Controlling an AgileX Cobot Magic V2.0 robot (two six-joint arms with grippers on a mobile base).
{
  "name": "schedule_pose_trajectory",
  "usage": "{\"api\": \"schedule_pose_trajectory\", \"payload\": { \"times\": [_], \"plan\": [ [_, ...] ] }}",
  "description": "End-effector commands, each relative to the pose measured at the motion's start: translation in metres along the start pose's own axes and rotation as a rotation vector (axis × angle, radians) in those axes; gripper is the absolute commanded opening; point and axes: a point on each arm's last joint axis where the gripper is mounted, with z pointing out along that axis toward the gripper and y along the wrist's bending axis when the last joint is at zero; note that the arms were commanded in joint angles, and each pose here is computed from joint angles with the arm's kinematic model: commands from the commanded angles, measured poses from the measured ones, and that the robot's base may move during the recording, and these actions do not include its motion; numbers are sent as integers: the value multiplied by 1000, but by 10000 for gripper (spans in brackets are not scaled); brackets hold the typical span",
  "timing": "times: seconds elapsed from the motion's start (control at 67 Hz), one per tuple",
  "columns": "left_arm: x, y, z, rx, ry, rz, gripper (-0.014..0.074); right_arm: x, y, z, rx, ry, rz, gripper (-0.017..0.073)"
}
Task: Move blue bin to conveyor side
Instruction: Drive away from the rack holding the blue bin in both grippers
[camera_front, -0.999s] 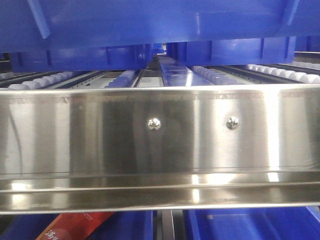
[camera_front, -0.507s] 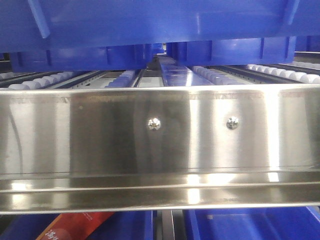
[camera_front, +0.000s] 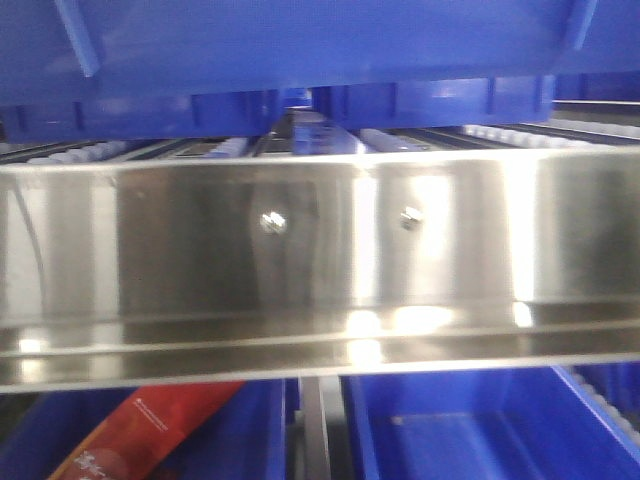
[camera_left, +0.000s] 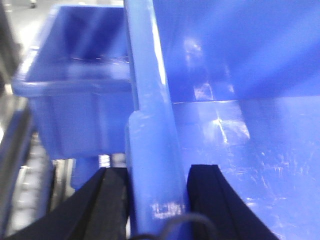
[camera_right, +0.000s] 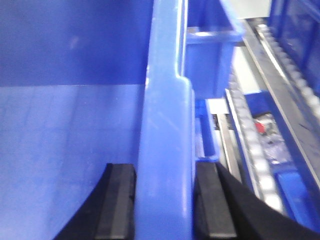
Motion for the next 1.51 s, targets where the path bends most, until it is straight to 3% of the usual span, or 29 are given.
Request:
{"api": "schedule_pose_trajectory", "payload": {
  "times": [0.0, 1.492],
  "plan": [
    [-17, -2, -15, 8, -159, 37, 11, -16, 0, -15, 6, -162, -32, -70],
    [-17, -2, -15, 8, -159, 37, 11, -16, 0, -15, 6, -162, -32, -70]
  ]
}}
